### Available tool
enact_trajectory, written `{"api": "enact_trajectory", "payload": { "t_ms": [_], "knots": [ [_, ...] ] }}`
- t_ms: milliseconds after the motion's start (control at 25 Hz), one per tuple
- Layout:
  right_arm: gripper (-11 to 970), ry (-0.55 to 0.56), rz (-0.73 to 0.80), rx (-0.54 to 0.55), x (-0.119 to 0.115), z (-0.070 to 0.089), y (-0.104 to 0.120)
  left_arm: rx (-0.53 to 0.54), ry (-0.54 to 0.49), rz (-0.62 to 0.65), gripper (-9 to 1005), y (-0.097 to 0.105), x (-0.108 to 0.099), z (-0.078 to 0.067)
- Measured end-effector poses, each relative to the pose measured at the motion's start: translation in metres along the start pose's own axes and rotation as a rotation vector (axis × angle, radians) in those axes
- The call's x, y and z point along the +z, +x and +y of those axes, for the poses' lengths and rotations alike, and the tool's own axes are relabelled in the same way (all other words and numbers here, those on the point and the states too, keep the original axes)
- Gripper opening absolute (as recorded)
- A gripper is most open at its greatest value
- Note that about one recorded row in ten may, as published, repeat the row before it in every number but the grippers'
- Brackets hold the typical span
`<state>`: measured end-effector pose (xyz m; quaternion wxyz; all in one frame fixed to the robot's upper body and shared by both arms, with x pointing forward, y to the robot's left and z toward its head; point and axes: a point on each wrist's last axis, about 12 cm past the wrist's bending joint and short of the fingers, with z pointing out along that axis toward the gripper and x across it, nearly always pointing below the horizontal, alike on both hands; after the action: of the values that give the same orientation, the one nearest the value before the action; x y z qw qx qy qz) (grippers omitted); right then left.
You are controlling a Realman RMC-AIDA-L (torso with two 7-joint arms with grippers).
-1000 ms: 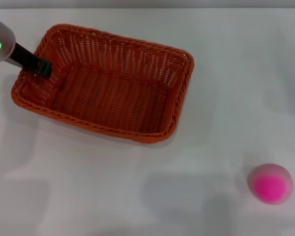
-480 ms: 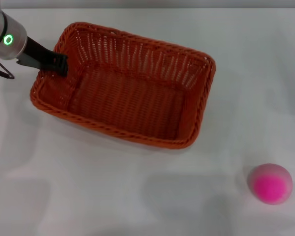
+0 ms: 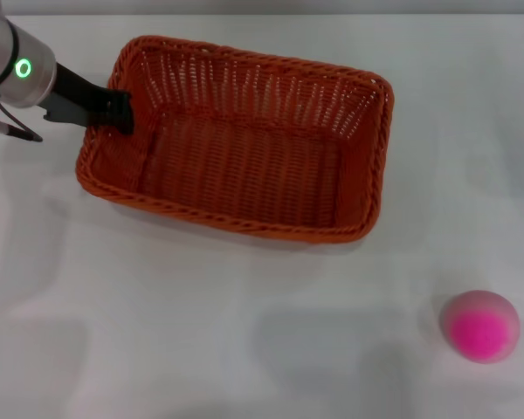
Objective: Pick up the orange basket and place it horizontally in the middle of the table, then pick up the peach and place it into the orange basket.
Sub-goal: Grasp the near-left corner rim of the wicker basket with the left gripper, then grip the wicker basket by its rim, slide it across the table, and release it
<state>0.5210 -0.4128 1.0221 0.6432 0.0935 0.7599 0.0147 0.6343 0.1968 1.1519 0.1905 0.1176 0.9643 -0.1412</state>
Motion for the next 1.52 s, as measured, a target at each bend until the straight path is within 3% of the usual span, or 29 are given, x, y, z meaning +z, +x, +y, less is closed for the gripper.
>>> {"api": "enact_trajectory", "payload": {
  "t_ms": [600,1520],
  "knots": [
    [812,-0.011,-0.005,-0.022,0.012,0.004,-0.009,-0.043,0.061,0.015,132,0.004,0.013,-0.004],
    [812,-0.014,-0.003,-0.026,0.019,0.009,-0.013,-0.003,0.130,0.073,141,0.005,0.018,-0.019]
  ]
}}
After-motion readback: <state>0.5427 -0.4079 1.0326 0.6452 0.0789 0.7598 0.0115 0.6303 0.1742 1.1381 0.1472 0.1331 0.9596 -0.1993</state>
